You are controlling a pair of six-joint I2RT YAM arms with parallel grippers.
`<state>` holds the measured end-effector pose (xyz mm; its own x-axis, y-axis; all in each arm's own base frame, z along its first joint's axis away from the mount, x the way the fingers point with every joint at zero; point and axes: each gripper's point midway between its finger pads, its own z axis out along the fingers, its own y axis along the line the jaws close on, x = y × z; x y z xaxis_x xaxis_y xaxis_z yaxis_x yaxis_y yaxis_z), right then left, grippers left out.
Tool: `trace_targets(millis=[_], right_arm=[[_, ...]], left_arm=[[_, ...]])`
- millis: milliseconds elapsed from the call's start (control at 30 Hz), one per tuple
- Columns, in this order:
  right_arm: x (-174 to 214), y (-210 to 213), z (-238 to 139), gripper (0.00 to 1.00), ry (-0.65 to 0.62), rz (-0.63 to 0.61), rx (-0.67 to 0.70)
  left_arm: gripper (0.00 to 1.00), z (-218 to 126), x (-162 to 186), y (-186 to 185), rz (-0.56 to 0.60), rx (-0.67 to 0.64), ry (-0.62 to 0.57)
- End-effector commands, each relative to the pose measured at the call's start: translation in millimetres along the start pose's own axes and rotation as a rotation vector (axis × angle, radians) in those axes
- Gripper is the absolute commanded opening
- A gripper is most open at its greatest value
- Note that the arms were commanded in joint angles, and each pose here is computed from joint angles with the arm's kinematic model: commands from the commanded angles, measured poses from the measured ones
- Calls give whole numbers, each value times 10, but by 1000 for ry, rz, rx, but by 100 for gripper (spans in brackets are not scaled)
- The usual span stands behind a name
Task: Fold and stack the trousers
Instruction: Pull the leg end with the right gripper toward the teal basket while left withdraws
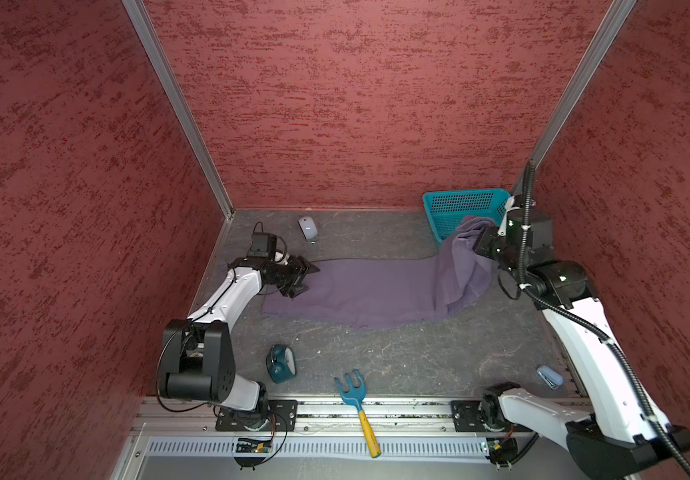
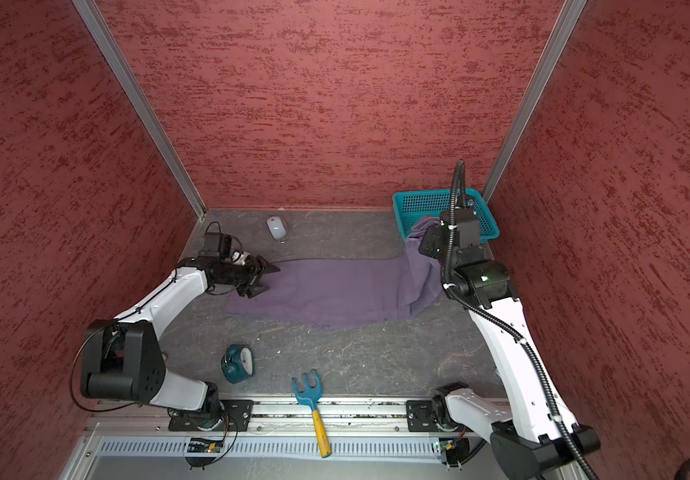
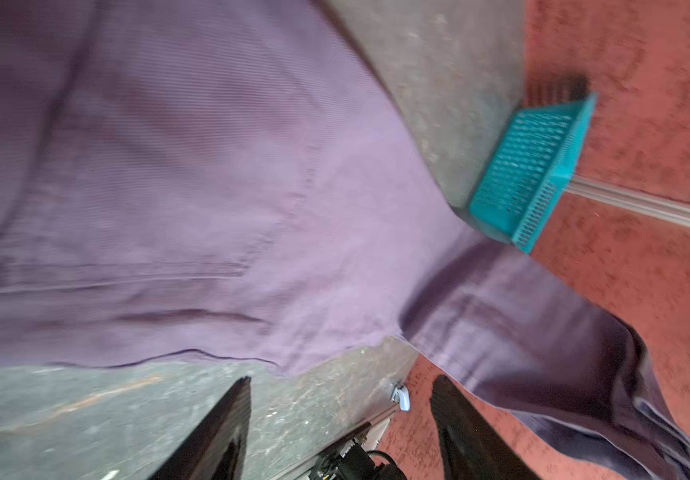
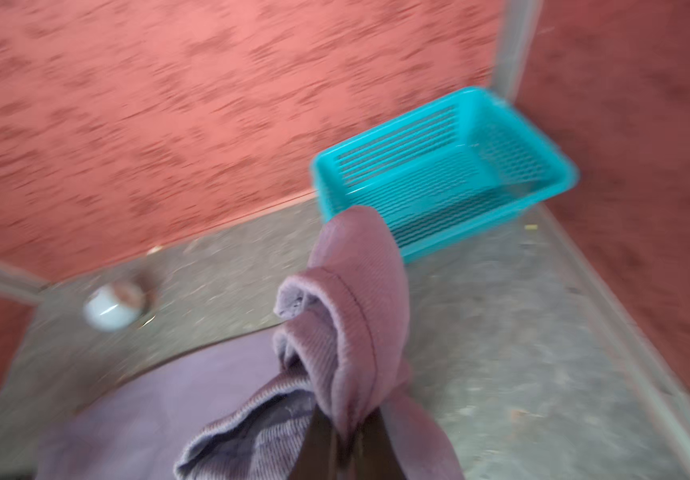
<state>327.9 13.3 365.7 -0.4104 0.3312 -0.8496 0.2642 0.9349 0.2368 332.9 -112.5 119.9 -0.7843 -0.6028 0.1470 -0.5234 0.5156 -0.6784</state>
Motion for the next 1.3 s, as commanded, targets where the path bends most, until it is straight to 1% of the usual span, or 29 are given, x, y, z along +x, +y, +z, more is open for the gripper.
trace_targets(millis=[0, 100, 233, 333, 400, 467, 533, 633, 700, 767, 867, 933, 1000, 1033, 1067, 1100, 1133, 1167, 1200, 1267], right_arm=[[-218, -501, -83, 0, -81, 3, 184], [-251, -762, -54, 0, -106, 43, 254], [-98, -891, 107, 0, -65, 49, 278], [20, -964, 209, 0, -40, 39, 305], [27, -1086, 224, 0, -39, 37, 352], [45, -1217, 267, 0, -28, 49, 380], [113, -1310, 349, 0, -3, 77, 378], [274, -1325, 500, 1, 36, 120, 331], [361, -1273, 583, 3, 49, 139, 285], [407, -1236, 626, 4, 55, 152, 255], [428, -1214, 656, 4, 65, 160, 240], [441, -1176, 675, 7, 71, 169, 215], [478, -1068, 705, 15, 86, 185, 152], [512, -1004, 731, 17, 96, 195, 111], [560, -892, 761, 18, 112, 206, 42], [633, -768, 794, 15, 136, 220, -37], [707, -674, 821, 9, 155, 238, -98], [817, -600, 856, 6, 182, 262, -148], [935, -588, 892, 4, 212, 280, -164], [1134, -647, 941, 2, 256, 296, -141]], left_arm=[[69, 83, -115, 171, 33, -48, -24], [68, 178, -193, 366, 11, -98, -26], [66, 241, -295, 602, -39, -138, -38], [64, 216, -387, 778, -62, -187, -73], [64, 175, -466, 896, -82, -210, -98], [63, 149, -527, 1030, -101, -247, -113], [60, 138, -571, 1141, -126, -269, -117], [53, 111, -616, 1270, -150, -299, -130], [51, 52, -662, 1382, -154, -349, -149], [51, -3, -684, 1455, -152, -392, -156], [55, -103, -709, 1522, -135, -456, -182], [56, -179, -736, 1577, -124, -499, -211], [56, -258, -770, 1679, -140, -531, -233], [56, -292, -787, 1731, -154, -536, -240], [56, -348, -808, 1814, -178, -550, -251], [56, -409, -837, 1883, -200, -554, -269], [55, -473, -873, 1939, -220, -553, -292], [54, -551, -917, 1995, -245, -549, -323], [53, -633, -964, 2032, -269, -539, -357], [53, -760, -1053, 2037, -303, -507, -409]])
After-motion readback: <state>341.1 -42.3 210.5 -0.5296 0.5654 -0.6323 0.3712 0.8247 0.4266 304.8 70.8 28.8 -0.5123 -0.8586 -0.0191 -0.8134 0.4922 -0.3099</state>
